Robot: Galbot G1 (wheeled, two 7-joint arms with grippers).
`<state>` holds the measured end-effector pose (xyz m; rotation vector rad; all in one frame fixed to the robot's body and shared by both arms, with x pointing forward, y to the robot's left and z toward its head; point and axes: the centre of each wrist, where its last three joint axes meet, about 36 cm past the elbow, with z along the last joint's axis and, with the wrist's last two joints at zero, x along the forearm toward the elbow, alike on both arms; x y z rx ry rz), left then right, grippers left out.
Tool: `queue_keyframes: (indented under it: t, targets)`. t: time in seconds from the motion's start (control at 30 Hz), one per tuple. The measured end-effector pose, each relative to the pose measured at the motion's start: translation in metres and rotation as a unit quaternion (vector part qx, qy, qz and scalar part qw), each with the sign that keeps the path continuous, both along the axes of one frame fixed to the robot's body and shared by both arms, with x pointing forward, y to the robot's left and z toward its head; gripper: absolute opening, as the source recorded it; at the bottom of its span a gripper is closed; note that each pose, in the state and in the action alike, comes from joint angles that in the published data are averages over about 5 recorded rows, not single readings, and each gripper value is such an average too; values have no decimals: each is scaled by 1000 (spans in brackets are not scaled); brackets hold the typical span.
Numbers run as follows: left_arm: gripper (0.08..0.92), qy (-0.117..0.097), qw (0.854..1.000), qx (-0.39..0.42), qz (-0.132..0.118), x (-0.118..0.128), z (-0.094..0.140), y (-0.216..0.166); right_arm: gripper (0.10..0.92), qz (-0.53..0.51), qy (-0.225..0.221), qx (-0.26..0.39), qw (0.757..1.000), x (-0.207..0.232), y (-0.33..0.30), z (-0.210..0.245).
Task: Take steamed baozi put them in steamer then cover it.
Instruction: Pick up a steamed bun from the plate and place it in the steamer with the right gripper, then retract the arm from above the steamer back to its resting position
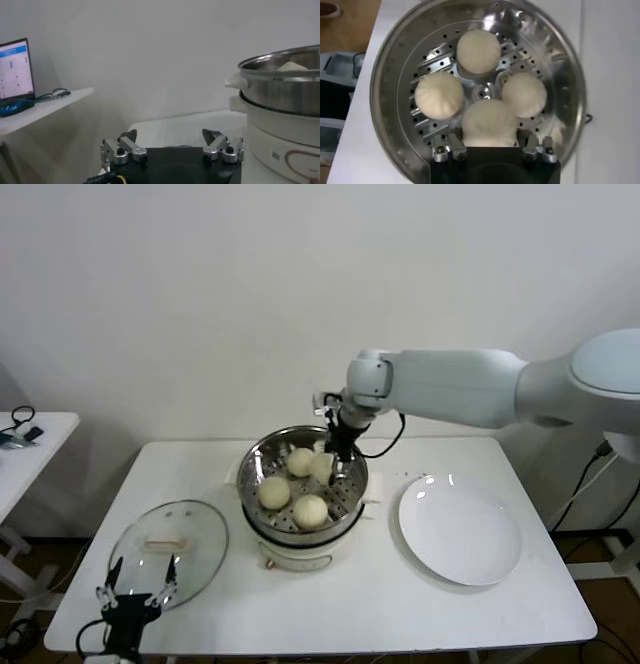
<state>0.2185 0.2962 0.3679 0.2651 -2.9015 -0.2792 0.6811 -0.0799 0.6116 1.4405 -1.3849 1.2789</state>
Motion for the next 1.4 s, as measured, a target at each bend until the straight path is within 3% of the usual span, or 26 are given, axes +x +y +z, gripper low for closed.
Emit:
queue_keyframes:
  t: [0.57,0.73,0.87,1.4]
  targets:
    - [823,2,1000,0,2,1,-3,1,699,-13,2,-17,1000,4,-7,-28]
    - [823,3,1000,0,2,1,-3,2,781,-16,3,-17,1000,4,-7,-30]
    - [823,3,1000,0,2,1,-3,2,819,-17,2,-14,1000,5,-6,-26]
    - [823,3,1000,3,2,2,-3,1,823,-18,-19,43,999,6,-32,15]
